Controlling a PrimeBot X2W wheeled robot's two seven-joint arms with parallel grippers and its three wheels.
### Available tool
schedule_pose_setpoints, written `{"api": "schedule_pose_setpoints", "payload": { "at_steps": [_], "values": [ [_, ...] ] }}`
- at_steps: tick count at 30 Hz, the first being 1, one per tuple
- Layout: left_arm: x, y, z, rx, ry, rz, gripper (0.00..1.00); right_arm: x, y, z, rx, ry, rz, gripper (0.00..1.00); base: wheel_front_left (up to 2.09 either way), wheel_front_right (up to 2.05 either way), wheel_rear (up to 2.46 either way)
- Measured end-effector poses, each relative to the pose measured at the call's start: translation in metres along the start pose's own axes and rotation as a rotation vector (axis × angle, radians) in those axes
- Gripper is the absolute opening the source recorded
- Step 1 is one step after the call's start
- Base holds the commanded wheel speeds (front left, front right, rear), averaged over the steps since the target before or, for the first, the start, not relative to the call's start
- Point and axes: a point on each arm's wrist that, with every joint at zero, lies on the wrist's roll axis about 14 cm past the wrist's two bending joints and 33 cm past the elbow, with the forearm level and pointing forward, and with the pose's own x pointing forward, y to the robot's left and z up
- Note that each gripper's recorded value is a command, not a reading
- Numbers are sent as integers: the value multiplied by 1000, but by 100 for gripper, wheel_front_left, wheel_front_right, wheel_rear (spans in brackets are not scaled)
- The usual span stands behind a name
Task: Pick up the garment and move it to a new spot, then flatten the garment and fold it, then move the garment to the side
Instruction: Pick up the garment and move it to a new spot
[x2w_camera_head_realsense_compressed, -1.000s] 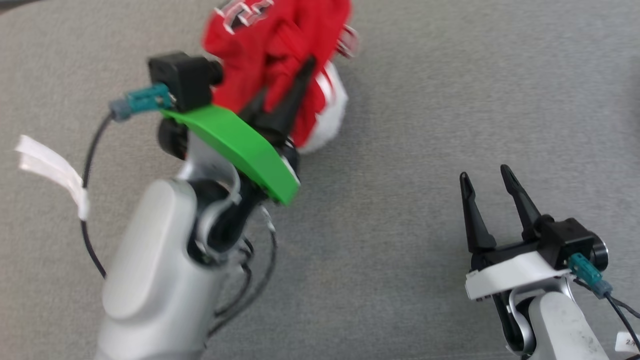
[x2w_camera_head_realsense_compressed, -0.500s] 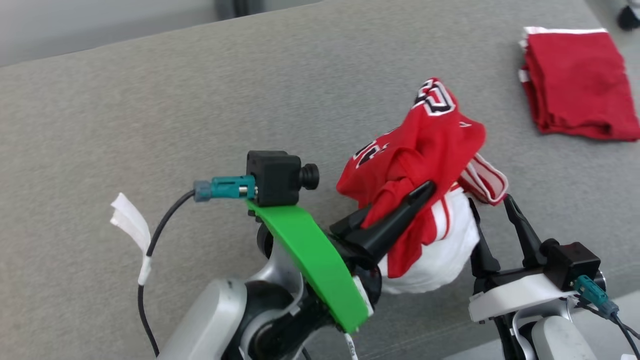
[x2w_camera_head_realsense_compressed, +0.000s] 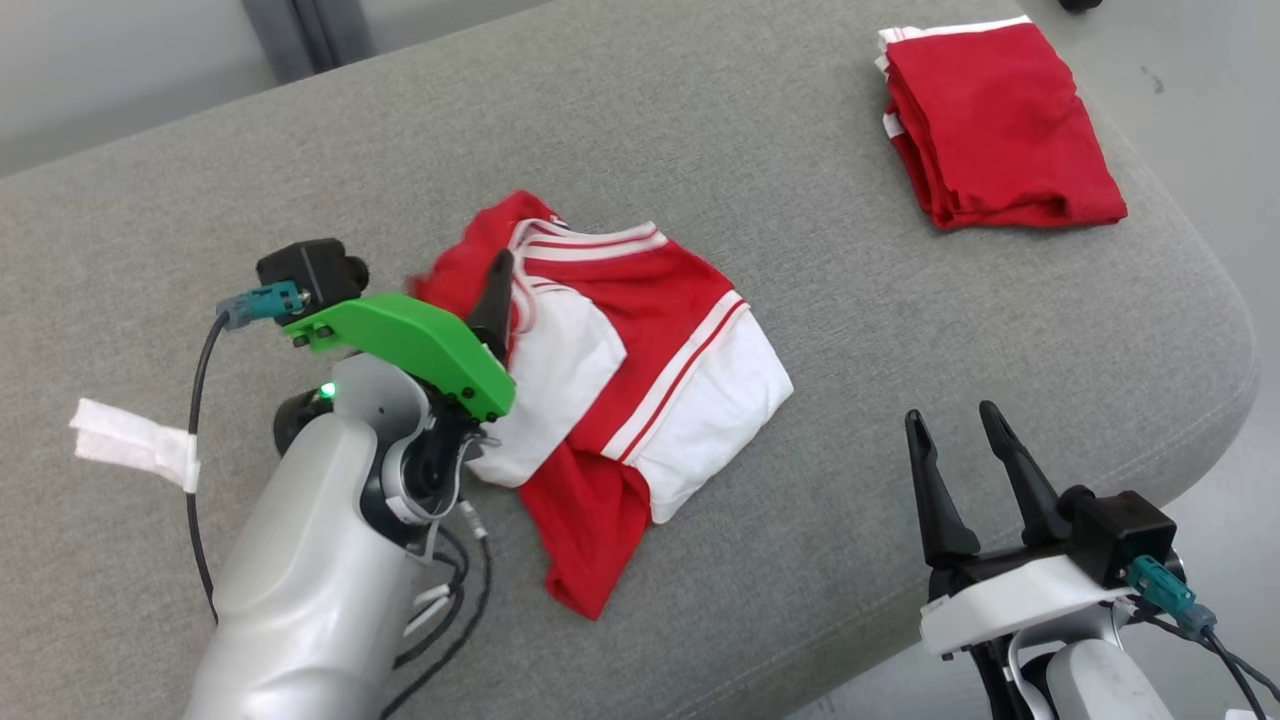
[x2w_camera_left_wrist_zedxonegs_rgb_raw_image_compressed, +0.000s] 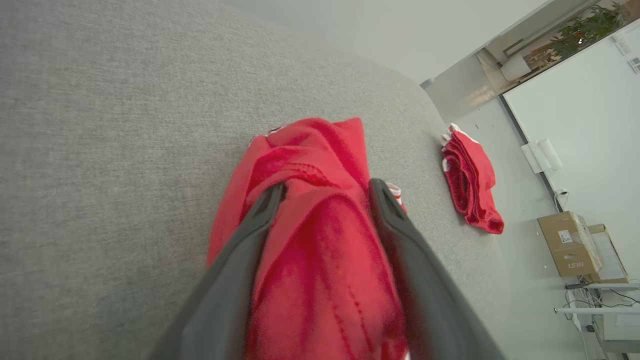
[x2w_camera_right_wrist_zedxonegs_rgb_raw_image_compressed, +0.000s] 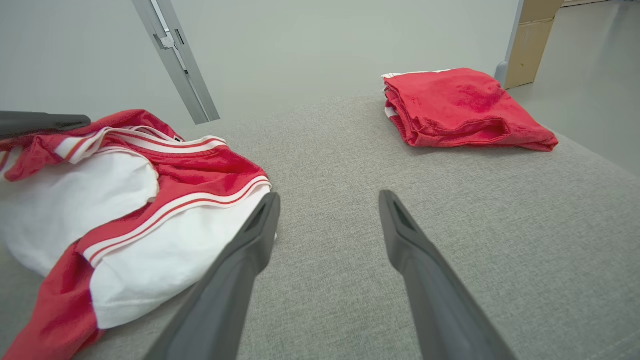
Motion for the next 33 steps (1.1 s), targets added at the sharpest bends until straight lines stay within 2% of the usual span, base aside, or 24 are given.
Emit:
{"api": "schedule_pose_setpoints", "payload": {
  "at_steps": [3,5,7,11,16,19,33],
  "values": [
    [2,18,12,163,-86,52,100,-4,-4,0,-1,-1,-11,100,0,0,0],
    [-2,22,26,299,-178,61,100,-6,-8,3,1,-12,-23,100,0,0,0],
    [-9,22,38,382,-270,62,100,-6,-10,8,-3,-26,-28,100,0,0,0],
    [-29,21,50,443,-386,69,100,-6,-10,17,-29,-56,-20,100,0,0,0],
    [-74,17,62,472,-516,92,100,0,-6,35,-62,-114,-1,100,0,0,0],
    [-108,25,49,499,-544,129,100,2,-3,39,-81,-130,12,100,0,0,0],
    [-243,86,-1,488,-591,444,100,2,24,34,-85,-124,109,100,0,0,0]
  ]
}}
